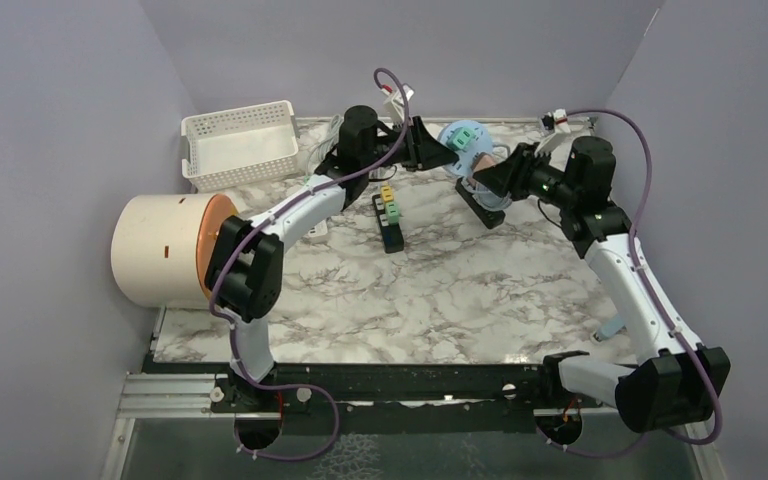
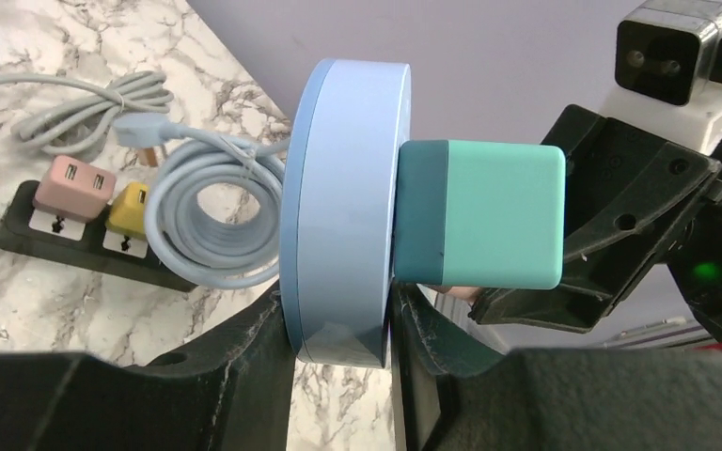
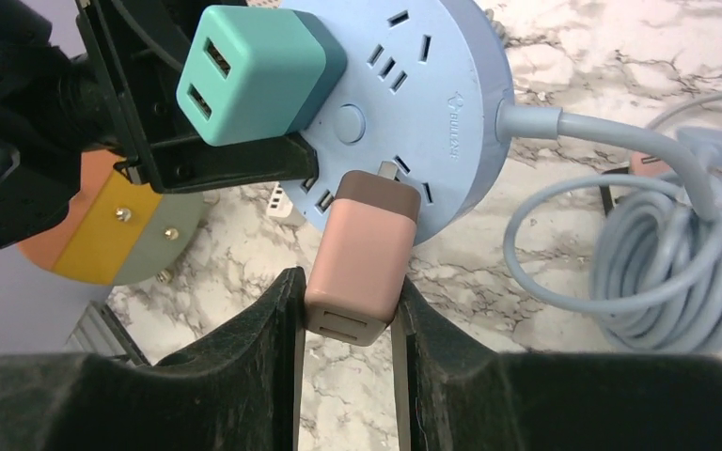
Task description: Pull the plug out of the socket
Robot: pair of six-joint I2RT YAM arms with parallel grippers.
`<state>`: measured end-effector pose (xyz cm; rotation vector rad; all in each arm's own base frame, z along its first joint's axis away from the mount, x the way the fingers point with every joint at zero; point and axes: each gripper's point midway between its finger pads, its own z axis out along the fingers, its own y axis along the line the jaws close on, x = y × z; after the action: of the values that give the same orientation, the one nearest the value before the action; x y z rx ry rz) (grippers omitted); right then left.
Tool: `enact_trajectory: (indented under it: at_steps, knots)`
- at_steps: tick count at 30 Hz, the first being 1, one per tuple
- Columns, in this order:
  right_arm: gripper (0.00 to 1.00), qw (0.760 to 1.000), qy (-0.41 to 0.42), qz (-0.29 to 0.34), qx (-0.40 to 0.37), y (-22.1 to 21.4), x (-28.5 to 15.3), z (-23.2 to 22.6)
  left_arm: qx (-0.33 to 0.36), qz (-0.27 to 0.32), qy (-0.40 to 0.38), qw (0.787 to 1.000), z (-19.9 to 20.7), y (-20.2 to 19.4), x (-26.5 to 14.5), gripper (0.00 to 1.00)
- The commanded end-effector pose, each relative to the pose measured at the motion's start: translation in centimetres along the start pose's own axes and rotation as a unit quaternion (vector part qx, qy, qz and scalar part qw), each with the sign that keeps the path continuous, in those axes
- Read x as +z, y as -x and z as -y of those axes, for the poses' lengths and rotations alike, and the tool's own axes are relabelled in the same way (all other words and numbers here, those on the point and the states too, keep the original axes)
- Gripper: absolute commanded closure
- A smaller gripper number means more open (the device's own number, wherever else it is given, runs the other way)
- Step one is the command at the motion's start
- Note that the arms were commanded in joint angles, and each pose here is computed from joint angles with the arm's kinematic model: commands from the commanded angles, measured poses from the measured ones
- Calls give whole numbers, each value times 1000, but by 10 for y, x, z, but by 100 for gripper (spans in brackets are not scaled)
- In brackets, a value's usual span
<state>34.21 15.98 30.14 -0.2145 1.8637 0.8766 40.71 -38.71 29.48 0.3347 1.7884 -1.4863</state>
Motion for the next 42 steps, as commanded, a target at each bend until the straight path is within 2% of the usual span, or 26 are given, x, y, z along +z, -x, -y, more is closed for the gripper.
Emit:
enact_trajectory:
  at_steps: [1,8,10,13,17,21,25,27,30,33,36,42]
  knots:
    - [99,968,241,-17,-70,11,-51,-119,71,176,257,947,-152,114,-70,100]
    - [99,964,243,33,-97,35,-65,-134,146,152,241,947,-147,127,-67,100]
    - [99,962,257,22,-93,38,-65,-138,163,156,241,944,-147,134,-69,100]
    - [99,962,262,-36,-70,22,-54,-129,181,165,231,941,-142,148,-70,100]
    - [99,964,208,-158,-46,-26,-28,-83,202,167,207,943,-136,167,-64,100]
    - [99,954,142,-261,-47,-75,-7,-50,227,154,173,946,-126,175,-53,100]
    - [99,926,127,-349,-70,-117,14,-39,238,133,148,951,-121,174,-44,100]
    - [99,902,120,-406,-82,-149,25,-35,237,122,141,953,-122,170,-42,100]
    - [99,866,165,-463,-88,-187,33,-45,238,110,141,955,-123,164,-43,100]
    - [99,841,197,-495,-97,-211,37,-47,244,96,144,954,-124,157,-46,100]
    - [99,819,206,-523,-117,-238,35,-30,251,82,142,954,-124,149,-49,100]
    - [94,800,181,-551,-155,-260,49,3,258,67,140,954,-127,140,-52,100]
